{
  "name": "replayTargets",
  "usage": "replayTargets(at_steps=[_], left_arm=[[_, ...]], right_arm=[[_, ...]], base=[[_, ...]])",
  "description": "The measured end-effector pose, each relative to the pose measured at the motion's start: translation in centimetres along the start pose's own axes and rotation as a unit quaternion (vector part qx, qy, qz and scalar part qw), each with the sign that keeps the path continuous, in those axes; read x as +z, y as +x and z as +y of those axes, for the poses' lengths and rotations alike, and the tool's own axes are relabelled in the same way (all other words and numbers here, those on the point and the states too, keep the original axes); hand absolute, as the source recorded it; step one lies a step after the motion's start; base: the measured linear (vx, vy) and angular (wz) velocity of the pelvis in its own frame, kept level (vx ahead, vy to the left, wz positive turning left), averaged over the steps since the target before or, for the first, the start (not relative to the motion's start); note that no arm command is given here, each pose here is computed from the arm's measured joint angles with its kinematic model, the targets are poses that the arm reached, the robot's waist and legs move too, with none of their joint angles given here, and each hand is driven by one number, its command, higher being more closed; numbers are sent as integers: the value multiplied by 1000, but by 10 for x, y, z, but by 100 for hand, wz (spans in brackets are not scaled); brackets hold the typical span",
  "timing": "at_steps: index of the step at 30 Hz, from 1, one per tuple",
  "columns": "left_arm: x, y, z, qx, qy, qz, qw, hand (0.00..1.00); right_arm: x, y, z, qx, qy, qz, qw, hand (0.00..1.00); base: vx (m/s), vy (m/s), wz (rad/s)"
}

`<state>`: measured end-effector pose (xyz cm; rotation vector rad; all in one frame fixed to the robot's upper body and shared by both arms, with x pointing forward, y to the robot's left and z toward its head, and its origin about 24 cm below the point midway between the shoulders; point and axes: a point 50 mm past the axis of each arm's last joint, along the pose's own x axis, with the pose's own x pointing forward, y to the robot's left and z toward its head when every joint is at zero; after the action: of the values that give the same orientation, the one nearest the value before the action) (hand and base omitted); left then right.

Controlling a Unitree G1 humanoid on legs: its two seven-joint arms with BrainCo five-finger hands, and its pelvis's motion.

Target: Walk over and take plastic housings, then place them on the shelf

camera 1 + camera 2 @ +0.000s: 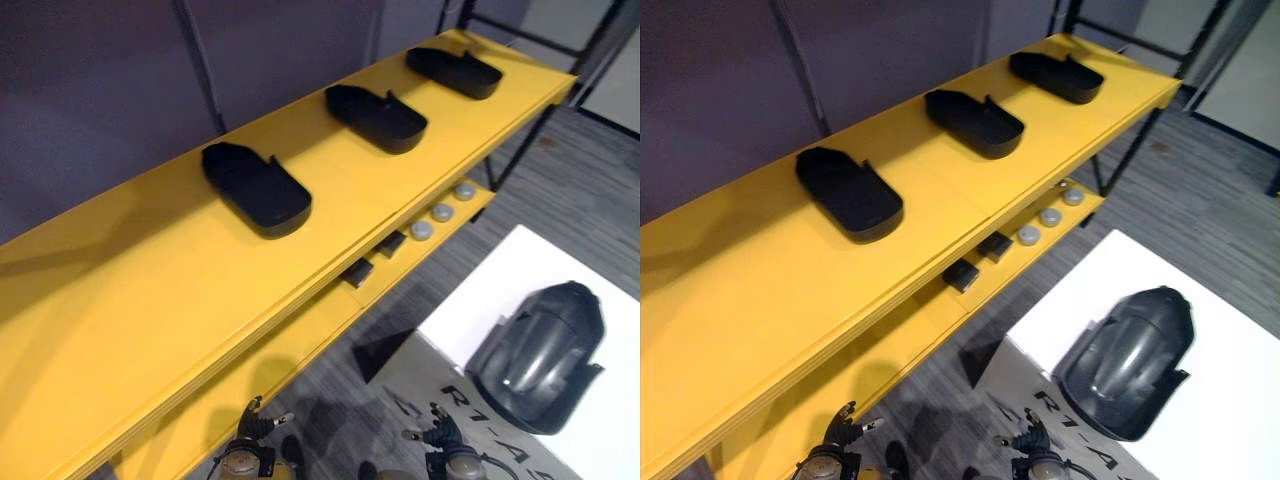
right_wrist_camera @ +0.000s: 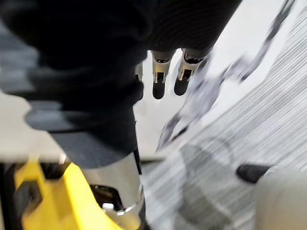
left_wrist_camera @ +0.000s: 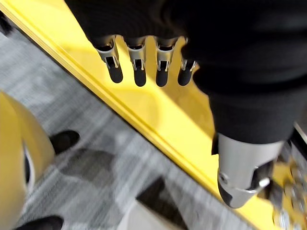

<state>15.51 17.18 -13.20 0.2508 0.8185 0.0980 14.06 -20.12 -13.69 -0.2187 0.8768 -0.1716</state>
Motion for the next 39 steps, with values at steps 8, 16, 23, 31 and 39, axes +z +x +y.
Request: replayTargets(at_steps=[8,16,23,31,39], left_arm=[[-8,2,6,2,16,20,1000,0],[-11,0,-5,-11,6,33,999,0],[-21,-1,3,11,-18,50,999,0],[-31,-3,20,37,-34,69,996,0],[-32,-8,30,51,-46,53,996,0]], right_arm=[[-3,-1,12,13,8,10,1000,0],[-14,-3,6,-1,24,29,999,0],[-19,-5,1,-17,48,37,998,0],[-37,-11,-31,-98,171,64,978,0],[38,-44,-141,-274,227,-160,921,0]], base=[[-62,-79,-100],[-66,-127,-88],[-6,150,-80],[132,112,-26],[85,50,-15]])
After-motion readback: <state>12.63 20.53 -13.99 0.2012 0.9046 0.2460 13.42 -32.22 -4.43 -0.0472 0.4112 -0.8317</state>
